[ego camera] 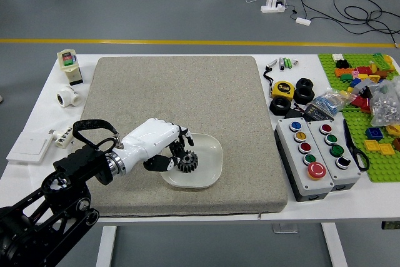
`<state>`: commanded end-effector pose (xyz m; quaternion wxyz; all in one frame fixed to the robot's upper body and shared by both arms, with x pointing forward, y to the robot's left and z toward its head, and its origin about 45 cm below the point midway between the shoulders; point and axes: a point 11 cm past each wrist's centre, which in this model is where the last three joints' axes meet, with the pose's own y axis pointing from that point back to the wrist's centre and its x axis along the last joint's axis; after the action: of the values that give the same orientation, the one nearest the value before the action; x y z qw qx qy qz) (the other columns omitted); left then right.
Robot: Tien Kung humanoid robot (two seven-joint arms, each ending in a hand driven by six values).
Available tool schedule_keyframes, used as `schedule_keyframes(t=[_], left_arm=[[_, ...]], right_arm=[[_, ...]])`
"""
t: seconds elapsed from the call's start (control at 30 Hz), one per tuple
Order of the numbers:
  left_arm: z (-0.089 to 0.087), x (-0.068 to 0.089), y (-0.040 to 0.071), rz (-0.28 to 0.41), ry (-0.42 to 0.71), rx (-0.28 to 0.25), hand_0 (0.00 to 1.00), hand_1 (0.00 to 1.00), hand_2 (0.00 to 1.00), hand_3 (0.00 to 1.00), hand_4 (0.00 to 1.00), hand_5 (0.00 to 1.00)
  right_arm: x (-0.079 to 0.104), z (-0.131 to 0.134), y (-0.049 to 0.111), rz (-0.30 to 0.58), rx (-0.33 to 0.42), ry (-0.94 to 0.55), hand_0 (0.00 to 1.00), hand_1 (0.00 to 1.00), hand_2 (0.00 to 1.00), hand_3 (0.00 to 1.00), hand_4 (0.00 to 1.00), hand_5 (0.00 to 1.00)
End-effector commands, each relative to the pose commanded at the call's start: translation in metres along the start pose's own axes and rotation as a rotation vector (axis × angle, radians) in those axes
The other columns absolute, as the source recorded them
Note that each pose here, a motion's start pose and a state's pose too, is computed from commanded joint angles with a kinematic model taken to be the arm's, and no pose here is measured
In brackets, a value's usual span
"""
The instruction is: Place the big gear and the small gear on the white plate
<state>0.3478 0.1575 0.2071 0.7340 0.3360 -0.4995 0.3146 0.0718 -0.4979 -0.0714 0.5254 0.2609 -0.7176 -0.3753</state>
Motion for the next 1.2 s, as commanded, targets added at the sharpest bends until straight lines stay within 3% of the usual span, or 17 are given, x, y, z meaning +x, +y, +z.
schedule_keyframes(t=[0.03, 0.07, 0.23, 0.27, 0.37, 0.73, 0.97, 1.2], left_arm=[[0.0, 0.0, 0.0, 0.0, 0.0, -0.001, 0.34, 0.459, 0.548, 0.787, 0.866, 0.087], [0.002, -0.001, -0.001, -0.005, 0.0, -0.004, 0.37, 0.557, 0.722, 0.843, 0.987, 0.186], [0.002, -0.003, -0.002, -0.02, 0.0, -0.008, 0.37, 0.557, 0.722, 0.843, 0.987, 0.186], [0.001, -0.003, -0.002, -0.021, 0.0, -0.006, 0.395, 0.584, 0.784, 0.871, 0.998, 0.223], [0.0, -0.002, -0.002, -0.024, 0.0, -0.002, 0.395, 0.584, 0.784, 0.871, 0.998, 0.223], [-0.002, 0.006, -0.002, 0.023, 0.002, 0.009, 0.395, 0.589, 0.793, 0.872, 0.998, 0.26], [-0.025, 0.021, 0.001, 0.105, 0.028, 0.1, 0.395, 0.591, 0.789, 0.864, 0.998, 0.257], [-0.067, 0.041, 0.014, 0.217, 0.083, 0.255, 0.395, 0.59, 0.787, 0.858, 0.998, 0.239]], right_arm=[[0.0, 0.0, 0.0, 0.0, 0.0, 0.0, 0.601, 0.609, 0.697, 0.566, 0.762, 0.711], [0.0, 0.0, 0.0, 0.0, 0.0, 0.0, 0.6, 0.609, 0.697, 0.566, 0.762, 0.711], [0.0, 0.0, 0.0, 0.0, 0.001, -0.001, 0.6, 0.609, 0.697, 0.566, 0.762, 0.711], [0.0, 0.0, 0.0, 0.001, 0.001, -0.001, 0.601, 0.609, 0.696, 0.566, 0.763, 0.711], [0.001, -0.001, 0.0, 0.001, 0.002, -0.001, 0.601, 0.609, 0.696, 0.566, 0.763, 0.711], [0.0, -0.001, 0.0, 0.002, 0.001, -0.004, 0.601, 0.609, 0.695, 0.564, 0.762, 0.71], [0.0, 0.001, 0.0, 0.002, -0.003, -0.003, 0.6, 0.609, 0.695, 0.565, 0.762, 0.71], [0.001, 0.005, -0.001, 0.004, -0.007, 0.004, 0.6, 0.609, 0.697, 0.565, 0.763, 0.71]])
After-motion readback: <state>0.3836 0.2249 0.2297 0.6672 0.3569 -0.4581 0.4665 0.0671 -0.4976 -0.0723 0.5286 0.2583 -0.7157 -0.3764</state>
